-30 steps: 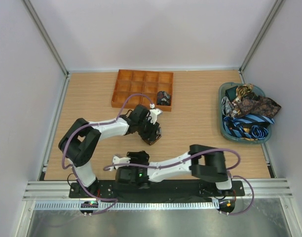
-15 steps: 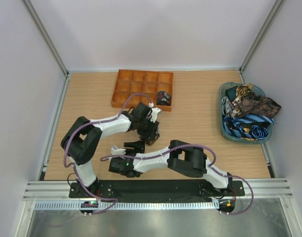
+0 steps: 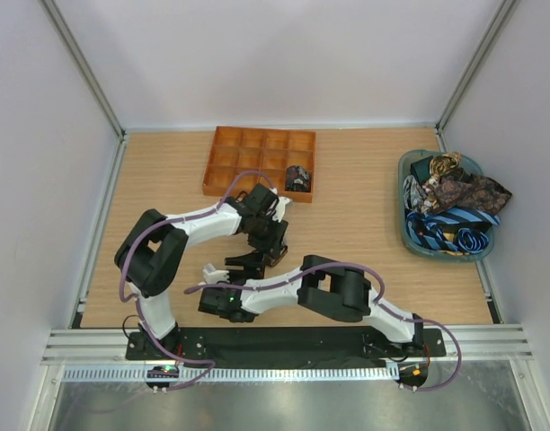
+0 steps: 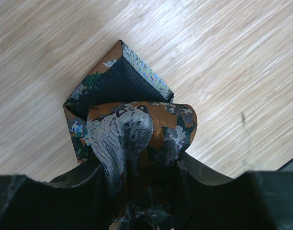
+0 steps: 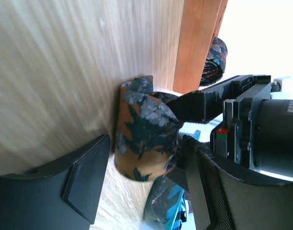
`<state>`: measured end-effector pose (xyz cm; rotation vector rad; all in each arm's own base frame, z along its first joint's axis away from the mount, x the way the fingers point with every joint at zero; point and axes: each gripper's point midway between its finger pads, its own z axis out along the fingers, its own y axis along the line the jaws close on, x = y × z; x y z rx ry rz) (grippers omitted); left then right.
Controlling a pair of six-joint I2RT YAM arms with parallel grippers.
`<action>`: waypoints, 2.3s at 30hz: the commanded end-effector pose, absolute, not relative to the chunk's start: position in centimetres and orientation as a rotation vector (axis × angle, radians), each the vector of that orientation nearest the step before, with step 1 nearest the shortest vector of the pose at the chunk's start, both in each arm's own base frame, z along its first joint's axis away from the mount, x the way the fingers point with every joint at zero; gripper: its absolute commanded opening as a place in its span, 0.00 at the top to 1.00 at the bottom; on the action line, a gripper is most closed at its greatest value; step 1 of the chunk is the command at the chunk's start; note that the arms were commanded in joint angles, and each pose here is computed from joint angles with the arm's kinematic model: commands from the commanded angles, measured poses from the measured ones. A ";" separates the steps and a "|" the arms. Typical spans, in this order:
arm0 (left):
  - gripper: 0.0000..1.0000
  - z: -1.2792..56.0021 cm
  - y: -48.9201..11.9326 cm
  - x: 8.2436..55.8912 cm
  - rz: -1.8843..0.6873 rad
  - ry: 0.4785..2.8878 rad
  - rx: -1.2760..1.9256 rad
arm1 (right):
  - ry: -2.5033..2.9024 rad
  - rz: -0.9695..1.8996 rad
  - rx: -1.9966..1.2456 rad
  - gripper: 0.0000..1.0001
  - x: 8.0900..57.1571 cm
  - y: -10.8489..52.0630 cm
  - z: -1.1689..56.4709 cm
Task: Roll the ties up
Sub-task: Roll the tie
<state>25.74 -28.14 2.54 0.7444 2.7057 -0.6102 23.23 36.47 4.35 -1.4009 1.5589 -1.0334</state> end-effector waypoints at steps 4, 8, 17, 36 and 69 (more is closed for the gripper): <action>1.00 2.2 -26.4 23.2 -0.582 2.855 0.747 | 1.594 -1.063 -1.414 0.30 24.1 35.4 1.9; 1.00 3.3 -26.6 23.0 -0.596 2.871 0.747 | 1.597 -1.100 -1.426 0.30 24.2 34.8 1.1; 1.00 5.8 -26.4 22.4 -0.589 2.919 0.766 | 1.654 -1.139 -1.437 0.35 24.3 33.3 -0.4; 1.00 6.6 -23.8 18.3 -0.525 3.004 0.895 | 1.722 -1.201 -1.422 0.45 25.3 30.7 -1.3; 0.07 10.5 -26.9 22.7 -0.490 2.792 0.937 | 1.759 -1.188 -1.380 0.89 25.1 30.9 -1.1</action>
